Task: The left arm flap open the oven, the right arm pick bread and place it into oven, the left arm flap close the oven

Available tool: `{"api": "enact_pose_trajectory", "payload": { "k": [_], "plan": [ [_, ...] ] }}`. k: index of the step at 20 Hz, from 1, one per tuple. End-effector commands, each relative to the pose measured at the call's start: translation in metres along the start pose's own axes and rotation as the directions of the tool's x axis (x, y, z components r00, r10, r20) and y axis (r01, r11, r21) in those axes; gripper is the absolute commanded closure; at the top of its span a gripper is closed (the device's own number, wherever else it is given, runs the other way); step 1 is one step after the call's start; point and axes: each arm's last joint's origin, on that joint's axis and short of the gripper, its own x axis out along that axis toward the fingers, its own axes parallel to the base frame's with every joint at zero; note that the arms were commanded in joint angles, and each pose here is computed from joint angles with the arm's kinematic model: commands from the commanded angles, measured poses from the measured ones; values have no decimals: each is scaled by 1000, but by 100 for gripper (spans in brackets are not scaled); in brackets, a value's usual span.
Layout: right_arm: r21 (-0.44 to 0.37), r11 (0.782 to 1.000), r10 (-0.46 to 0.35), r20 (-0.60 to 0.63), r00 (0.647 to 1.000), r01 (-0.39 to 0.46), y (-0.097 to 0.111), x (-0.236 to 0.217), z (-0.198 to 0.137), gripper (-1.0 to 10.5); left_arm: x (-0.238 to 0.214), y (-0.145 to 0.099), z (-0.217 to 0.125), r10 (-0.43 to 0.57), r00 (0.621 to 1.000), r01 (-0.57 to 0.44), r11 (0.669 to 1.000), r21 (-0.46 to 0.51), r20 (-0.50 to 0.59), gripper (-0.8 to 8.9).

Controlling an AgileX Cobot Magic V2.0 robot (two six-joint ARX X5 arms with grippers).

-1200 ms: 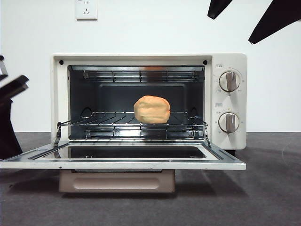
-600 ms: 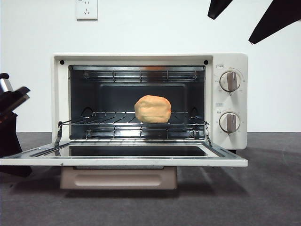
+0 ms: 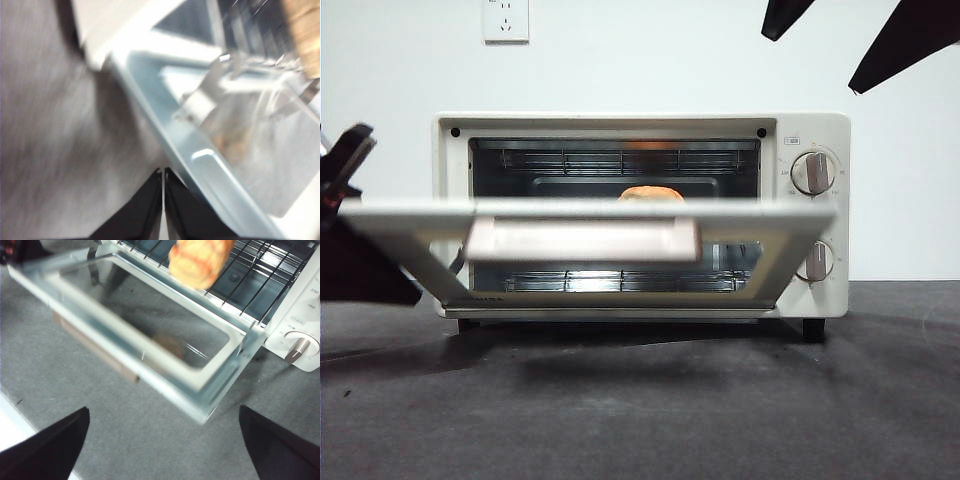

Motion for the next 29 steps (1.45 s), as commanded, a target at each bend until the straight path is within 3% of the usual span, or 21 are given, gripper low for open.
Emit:
{"api": "enact_pose_trajectory", "payload": {
  "k": [1, 7, 16, 19, 25, 29],
  "plan": [
    [-10, 1000, 13, 11, 1000, -12, 3, -1, 4, 470, -6, -12, 16, -76, 994, 72, 996, 55, 84, 798],
    [8, 1000, 13, 11, 1000, -13, 3, -1, 4, 470, -20, -23, 29, -118, 972, 91, 986, 140, 203, 798],
    [11, 1000, 7, 12, 1000, -7, 3, -1, 4, 470, -30, -34, 31, -136, 963, 95, 979, 178, 231, 797],
    [11, 1000, 3, 19, 1000, -3, 3, -1, 4, 470, -43, -48, 32, -72, 967, 23, 980, 198, 244, 797],
    [9, 1000, 12, 68, 998, -13, 4, -1, 9, 470, -84, -98, 33, 113, 965, -193, 918, 347, 238, 797],
    [8, 1000, 20, 110, 994, -21, 4, -2, 13, 470, -113, -133, 32, 133, 964, -223, 877, 426, 231, 797]
  ]
}}
